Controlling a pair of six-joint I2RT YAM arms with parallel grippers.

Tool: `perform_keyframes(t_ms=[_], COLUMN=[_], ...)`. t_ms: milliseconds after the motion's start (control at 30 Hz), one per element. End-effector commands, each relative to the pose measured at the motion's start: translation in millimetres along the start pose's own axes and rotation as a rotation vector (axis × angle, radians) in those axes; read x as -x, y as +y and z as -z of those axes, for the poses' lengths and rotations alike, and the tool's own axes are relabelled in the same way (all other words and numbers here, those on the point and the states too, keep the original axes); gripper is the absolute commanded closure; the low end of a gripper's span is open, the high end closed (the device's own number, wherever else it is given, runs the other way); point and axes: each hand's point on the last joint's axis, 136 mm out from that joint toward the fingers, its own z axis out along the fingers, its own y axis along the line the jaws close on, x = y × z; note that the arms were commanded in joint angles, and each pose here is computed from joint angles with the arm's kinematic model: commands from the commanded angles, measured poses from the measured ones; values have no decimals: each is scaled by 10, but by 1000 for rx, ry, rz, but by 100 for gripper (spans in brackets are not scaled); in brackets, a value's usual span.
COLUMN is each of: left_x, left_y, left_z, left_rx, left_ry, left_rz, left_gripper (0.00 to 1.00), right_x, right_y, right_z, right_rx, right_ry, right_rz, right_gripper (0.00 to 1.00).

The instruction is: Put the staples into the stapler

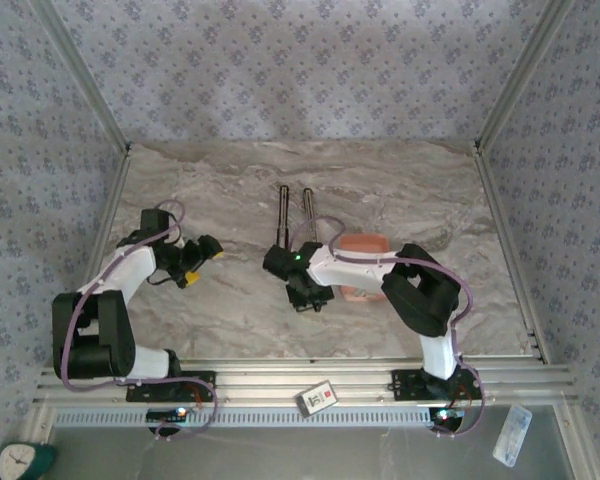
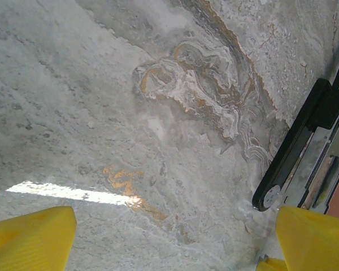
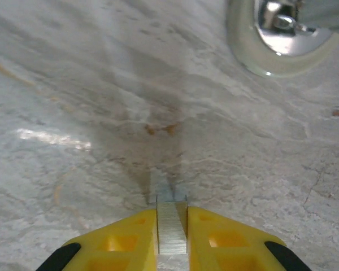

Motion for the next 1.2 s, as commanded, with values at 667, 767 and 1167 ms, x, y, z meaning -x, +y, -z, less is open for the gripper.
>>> perform_keyframes(t_ms=[667, 767, 1167], left_x=[9, 7, -1], left_y=[-71, -73, -47], left_z=[-17, -21, -48], left_rx=[-21, -22, -17], left_ry=[-7, -6, 0], left_rz=[-4, -5, -1], left_gripper=[9, 9, 9], right_x=[87, 88, 21], right_y=[-14, -2, -33], right_z=[91, 43, -92], right_rx=[24, 26, -5], right_ry=[77, 86, 116], right_rz=[-35, -36, -28], right_gripper=[69, 70, 70])
